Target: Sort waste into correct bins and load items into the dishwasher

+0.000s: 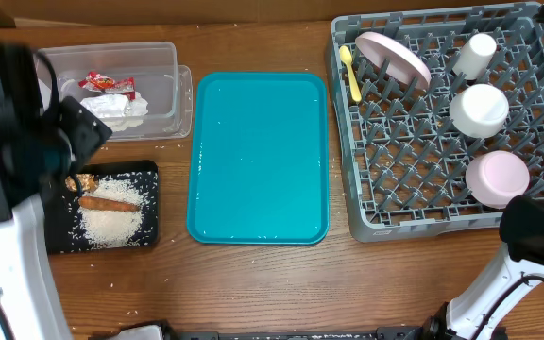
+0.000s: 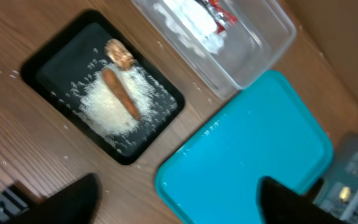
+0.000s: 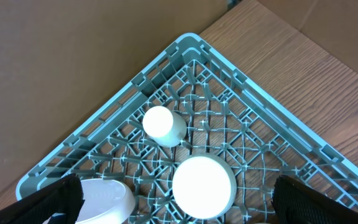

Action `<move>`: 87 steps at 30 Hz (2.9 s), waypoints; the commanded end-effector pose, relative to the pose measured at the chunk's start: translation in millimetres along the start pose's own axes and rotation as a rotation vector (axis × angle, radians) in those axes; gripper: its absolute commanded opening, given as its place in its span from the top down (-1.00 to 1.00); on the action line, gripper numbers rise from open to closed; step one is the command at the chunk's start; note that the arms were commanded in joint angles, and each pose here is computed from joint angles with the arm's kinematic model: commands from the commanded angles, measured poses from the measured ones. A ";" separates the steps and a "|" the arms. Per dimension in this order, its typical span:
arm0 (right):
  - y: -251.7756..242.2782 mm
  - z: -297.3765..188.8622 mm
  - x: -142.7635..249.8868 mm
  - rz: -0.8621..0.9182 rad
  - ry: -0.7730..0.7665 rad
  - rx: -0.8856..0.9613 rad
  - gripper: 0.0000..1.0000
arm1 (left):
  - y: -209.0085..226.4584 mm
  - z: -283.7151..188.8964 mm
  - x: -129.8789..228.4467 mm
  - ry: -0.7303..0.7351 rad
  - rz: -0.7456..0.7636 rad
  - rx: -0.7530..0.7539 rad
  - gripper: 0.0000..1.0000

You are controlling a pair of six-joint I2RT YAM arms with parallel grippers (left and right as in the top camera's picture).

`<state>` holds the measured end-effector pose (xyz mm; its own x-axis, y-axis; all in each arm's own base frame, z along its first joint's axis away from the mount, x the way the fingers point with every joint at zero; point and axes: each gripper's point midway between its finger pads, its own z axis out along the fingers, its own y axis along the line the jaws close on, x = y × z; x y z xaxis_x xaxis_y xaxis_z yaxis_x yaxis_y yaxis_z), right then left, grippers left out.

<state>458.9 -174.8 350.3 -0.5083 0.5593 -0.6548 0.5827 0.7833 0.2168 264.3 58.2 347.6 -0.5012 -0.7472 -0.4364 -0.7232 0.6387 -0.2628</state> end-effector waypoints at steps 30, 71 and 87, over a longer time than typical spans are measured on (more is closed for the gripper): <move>3.5 -41.8 -11.6 0.002 -0.081 -0.030 -1.00 | 15.9 112.5 -2.5 0.035 -0.226 -0.283 -0.99; -17.4 -117.6 239.4 -0.089 -0.752 -0.607 -1.00 | 15.8 120.4 -1.3 0.051 -0.221 -0.302 -1.00; -28.9 -100.6 271.5 -0.070 -0.879 -0.675 -1.00 | 15.8 120.4 -1.3 0.051 -0.221 -0.302 -0.99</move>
<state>244.1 -17.7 242.9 0.2341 0.3248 -0.9163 -0.0286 0.9444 0.3274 312.1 88.6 244.1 -0.3464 -0.8717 -0.3466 -0.9119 0.3996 -0.0938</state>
